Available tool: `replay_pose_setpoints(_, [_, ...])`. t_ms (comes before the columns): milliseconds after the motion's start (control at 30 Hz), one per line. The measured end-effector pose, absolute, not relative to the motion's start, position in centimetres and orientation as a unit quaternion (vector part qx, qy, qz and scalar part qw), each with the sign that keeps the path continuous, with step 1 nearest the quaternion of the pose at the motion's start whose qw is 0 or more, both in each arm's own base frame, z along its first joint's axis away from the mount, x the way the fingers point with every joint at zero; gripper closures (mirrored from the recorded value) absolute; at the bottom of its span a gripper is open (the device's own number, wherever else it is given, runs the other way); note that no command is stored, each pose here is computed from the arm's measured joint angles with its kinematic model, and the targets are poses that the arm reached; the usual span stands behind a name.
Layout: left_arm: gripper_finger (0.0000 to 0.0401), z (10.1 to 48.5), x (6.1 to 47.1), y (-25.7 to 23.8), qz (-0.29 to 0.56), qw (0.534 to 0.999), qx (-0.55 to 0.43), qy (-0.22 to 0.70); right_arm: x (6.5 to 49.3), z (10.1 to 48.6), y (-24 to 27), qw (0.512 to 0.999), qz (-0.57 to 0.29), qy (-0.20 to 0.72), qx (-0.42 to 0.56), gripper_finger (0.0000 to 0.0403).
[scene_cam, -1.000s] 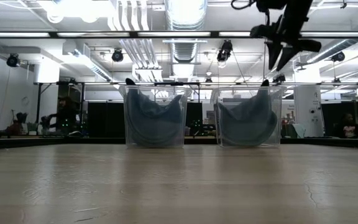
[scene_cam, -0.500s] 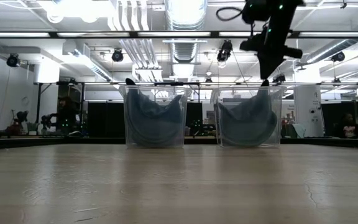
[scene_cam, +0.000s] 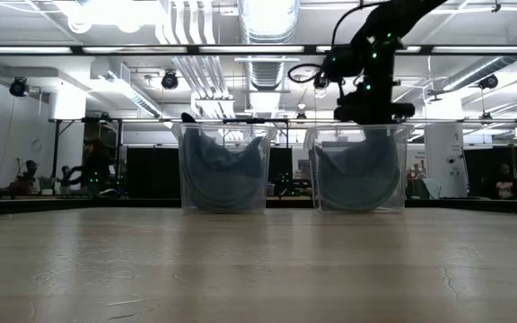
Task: Pick & Place hat
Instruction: Put the gray cap into the right transparent bin, then return to Home Position
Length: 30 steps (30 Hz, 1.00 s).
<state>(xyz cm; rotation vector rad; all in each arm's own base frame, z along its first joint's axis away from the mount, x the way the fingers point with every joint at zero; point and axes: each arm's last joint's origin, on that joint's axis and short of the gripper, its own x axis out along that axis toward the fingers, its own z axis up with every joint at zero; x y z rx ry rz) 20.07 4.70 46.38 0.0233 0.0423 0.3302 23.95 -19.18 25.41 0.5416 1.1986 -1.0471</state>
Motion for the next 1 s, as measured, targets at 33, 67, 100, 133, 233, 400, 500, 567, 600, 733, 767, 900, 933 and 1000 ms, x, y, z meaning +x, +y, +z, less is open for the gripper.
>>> replay_pose_setpoints(33, [0.0193, 46.3, 20.3, 4.7, 0.164, 0.986, 0.011, 0.023, 24.1, 25.1, -19.3, 0.666, -0.462, 0.534, 0.238, 0.0394])
replay_pose_setpoints(67, [0.0193, 46.2, 20.4, 4.8, 0.164, 0.986, 0.011, 0.025, 24.3, 24.8, -19.5, 0.667, -0.458, 0.538, 0.237, 0.0394])
replay_pose_setpoints(100, [0.0193, 46.1, 20.6, 4.8, 0.164, 0.986, 0.011, 0.027, 24.5, 24.5, -19.6, 0.668, -0.453, 0.540, 0.238, 0.0394])
replay_pose_setpoints(133, [0.0193, 46.0, 20.8, 4.8, 0.164, 0.986, 0.011, 0.029, 24.7, 24.2, -19.7, 0.671, -0.446, 0.541, 0.241, 0.0394])
replay_pose_setpoints(233, [0.0193, 45.9, 21.1, 4.9, 0.164, 0.986, 0.011, 0.033, 25.2, 23.6, -20.0, 0.677, -0.432, 0.542, 0.245, 0.0394])
replay_pose_setpoints(400, [0.0193, 45.8, 21.6, 5.0, 0.164, 0.986, 0.011, 0.031, 25.7, 22.3, -20.3, 0.668, -0.424, 0.559, 0.245, 0.0394])
replay_pose_setpoints(500, [0.0193, 45.8, 21.6, 5.0, 0.164, 0.986, 0.011, 0.030, 25.9, 21.7, -20.5, 0.666, -0.416, 0.569, 0.244, 0.0394])
replay_pose_setpoints(567, [0.0193, 45.8, 21.6, 5.0, 0.163, 0.986, 0.011, 0.030, 26.1, 21.5, -20.5, 0.669, -0.412, 0.568, 0.246, 0.0394])
replay_pose_setpoints(600, [0.0193, 45.8, 21.6, 5.0, 0.163, 0.986, 0.011, 0.030, 26.1, 21.5, -20.5, 0.671, -0.411, 0.566, 0.247, 0.0394])
replay_pose_setpoints(733, [0.0193, 45.8, 21.6, 5.0, 0.163, 0.986, 0.011, 0.030, 25.9, 23.4, -20.2, 0.692, -0.409, 0.545, 0.237, 0.0394])
replay_pose_setpoints(767, [0.0193, 45.8, 21.6, 5.0, 0.163, 0.986, 0.012, 0.030, 25.8, 24.2, -20.1, 0.702, -0.409, 0.535, 0.233, 0.0394])
replay_pose_setpoints(900, [0.0193, 45.9, 21.4, 5.0, 0.163, 0.986, 0.012, 0.027, 24.7, 28.9, -18.9, 0.752, -0.401, 0.482, 0.203, 0.0394])
replay_pose_setpoints(933, [0.0193, 45.9, 21.3, 5.0, 0.163, 0.986, 0.012, 0.026, 24.2, 30.1, -18.4, 0.766, -0.394, 0.470, 0.192, 0.0394])
replay_pose_setpoints(1000, [0.0193, 46.1, 21.1, 4.9, 0.164, 0.986, 0.011, 0.023, 22.9, 32.5, -17.3, 0.798, -0.369, 0.444, 0.172, 0.0394])
